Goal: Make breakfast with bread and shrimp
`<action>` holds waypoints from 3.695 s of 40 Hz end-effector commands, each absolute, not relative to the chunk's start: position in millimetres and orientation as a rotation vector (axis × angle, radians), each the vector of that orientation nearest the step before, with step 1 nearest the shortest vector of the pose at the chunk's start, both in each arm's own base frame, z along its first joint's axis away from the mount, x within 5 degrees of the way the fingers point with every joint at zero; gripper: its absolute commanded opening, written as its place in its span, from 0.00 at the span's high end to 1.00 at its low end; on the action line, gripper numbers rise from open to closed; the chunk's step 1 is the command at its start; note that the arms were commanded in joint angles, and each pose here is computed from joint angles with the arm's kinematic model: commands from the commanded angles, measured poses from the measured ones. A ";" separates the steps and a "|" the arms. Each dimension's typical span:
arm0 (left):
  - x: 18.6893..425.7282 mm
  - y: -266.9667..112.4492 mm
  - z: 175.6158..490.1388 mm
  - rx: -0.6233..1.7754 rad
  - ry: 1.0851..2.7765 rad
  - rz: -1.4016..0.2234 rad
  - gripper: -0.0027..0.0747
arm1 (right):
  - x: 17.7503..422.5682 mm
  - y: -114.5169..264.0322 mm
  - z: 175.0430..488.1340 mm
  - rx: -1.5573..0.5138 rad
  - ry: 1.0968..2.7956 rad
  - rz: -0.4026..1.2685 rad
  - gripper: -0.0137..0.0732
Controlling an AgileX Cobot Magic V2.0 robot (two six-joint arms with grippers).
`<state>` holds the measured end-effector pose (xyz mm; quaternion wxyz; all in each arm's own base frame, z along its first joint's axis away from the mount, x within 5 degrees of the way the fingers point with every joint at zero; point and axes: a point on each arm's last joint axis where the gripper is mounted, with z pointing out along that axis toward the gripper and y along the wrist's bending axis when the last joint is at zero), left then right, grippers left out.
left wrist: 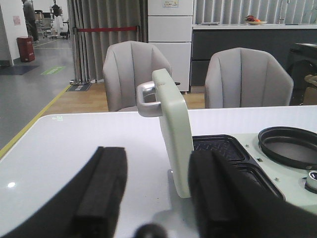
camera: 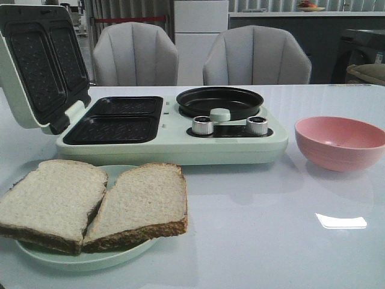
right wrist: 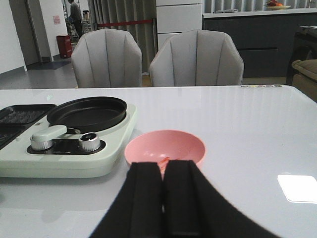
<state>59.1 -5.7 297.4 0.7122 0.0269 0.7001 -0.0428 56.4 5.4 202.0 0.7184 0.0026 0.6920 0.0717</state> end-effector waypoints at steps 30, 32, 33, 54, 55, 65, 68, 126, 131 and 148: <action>71.1 -12.2 297.1 0.222 1.666 -0.056 0.26 | 53.8 5.2 212.7 0.002 1.417 0.160 0.68; 72.8 -14.0 296.4 0.271 1.670 -0.046 0.25 | 53.8 5.2 212.7 0.002 1.417 0.160 0.68; 73.2 -14.7 295.9 0.309 1.669 -0.029 0.25 | 53.8 5.2 212.7 0.002 1.417 0.160 0.68; 109.7 -60.7 246.9 1.271 1.809 0.294 0.25 | 53.8 5.2 212.7 0.002 1.417 0.160 0.68; 111.4 -63.2 244.5 1.313 1.801 0.317 0.25 | 53.8 5.2 212.7 0.002 1.417 0.160 0.68; 130.2 -92.5 211.3 1.735 1.708 0.533 0.25 | 53.8 5.2 212.7 0.002 1.417 0.160 0.68; 137.7 -98.2 203.6 1.818 1.683 0.594 0.25 | 53.8 5.2 212.7 0.002 1.417 0.160 0.68; 211.0 -132.4 163.6 2.099 1.598 0.889 0.82 | 53.8 5.2 212.7 0.002 1.417 0.160 0.68; 205.9 -133.4 171.9 2.049 1.625 0.864 0.82 | 53.8 5.2 212.7 0.002 1.417 0.160 0.68; 178.3 -128.1 242.3 1.759 1.532 0.835 0.82 | 53.8 5.2 212.7 0.002 1.417 0.160 0.68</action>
